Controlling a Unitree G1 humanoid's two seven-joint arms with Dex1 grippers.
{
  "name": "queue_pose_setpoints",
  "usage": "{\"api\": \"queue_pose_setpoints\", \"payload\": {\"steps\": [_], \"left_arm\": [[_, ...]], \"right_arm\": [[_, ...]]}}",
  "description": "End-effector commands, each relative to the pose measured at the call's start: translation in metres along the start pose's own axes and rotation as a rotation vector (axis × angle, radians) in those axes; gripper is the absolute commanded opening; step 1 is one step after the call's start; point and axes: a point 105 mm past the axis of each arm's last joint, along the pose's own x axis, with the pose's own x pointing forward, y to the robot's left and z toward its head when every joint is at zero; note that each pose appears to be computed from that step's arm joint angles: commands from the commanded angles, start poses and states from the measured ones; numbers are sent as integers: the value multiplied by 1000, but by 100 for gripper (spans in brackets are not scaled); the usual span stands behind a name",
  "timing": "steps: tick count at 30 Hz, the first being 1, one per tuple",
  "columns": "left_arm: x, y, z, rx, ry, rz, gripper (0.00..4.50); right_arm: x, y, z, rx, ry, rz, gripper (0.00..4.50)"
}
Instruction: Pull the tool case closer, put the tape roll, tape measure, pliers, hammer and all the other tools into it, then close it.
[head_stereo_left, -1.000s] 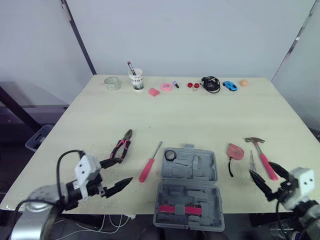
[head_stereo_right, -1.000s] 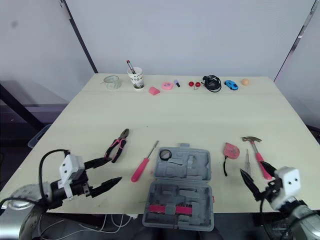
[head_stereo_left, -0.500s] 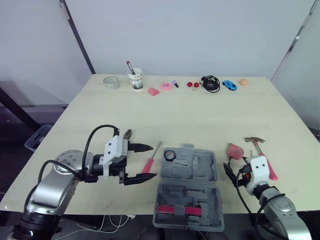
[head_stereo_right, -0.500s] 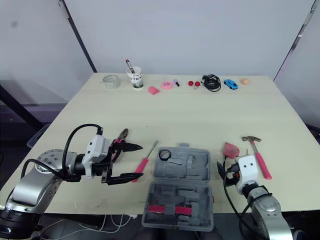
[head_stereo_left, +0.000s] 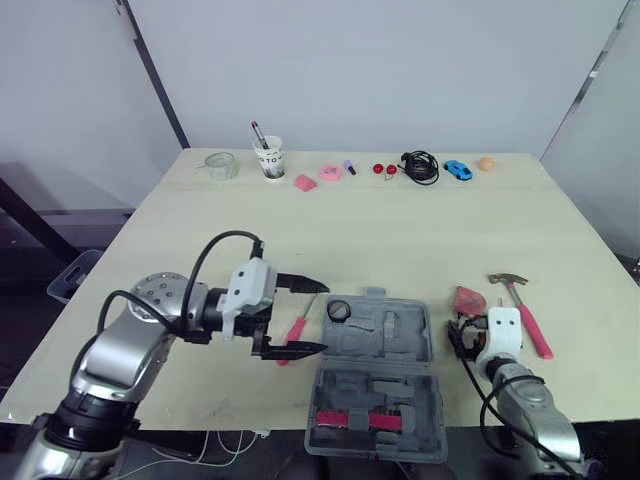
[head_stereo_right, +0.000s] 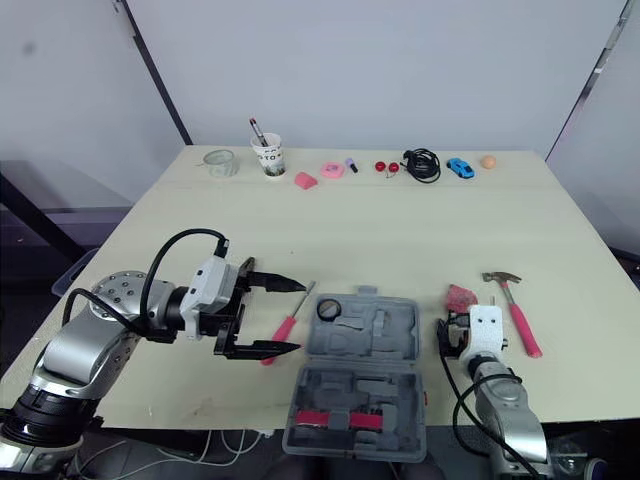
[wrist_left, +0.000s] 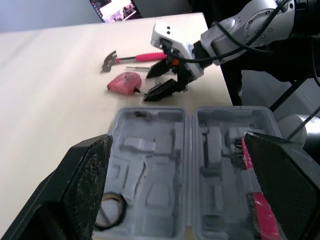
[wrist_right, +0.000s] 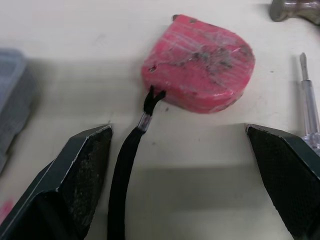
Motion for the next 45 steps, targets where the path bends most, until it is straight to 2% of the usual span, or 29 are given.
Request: {"api": "queue_pose_setpoints", "payload": {"steps": [1,3,6,8,10,18,28,31,33,36,45], "left_arm": [[1,0,7,48,-3,-3,450],[0,0,6,48,0,-2,450],[0,0,5,45,0,3,450],[0,1,5,46,1,5,450],[0,1,4,49,3,7,450],[2,0,2,52,2,4,450],[5,-1,3,54,-9,-8,450],[6,-2,4,55,-14,-16,450],[7,-2,5,58,-19,-21,450],[9,-2,5,64,-18,-29,450],[8,-1,5,61,-16,-30,450]], "right_arm": [[1,-7,1,-2,2,-40,383],[1,-7,1,-11,3,-46,313],[2,-6,0,-13,9,-42,187],[2,-6,-3,-21,20,-41,85],[1,-5,-6,-28,32,-36,13],[-4,-8,-6,-38,32,-41,13],[-30,-4,-8,-84,61,35,13],[-34,-3,-11,-88,77,57,97],[-31,-3,-6,-99,46,50,183],[-25,0,0,-66,21,50,337],[-13,11,1,-21,15,84,337]]}}
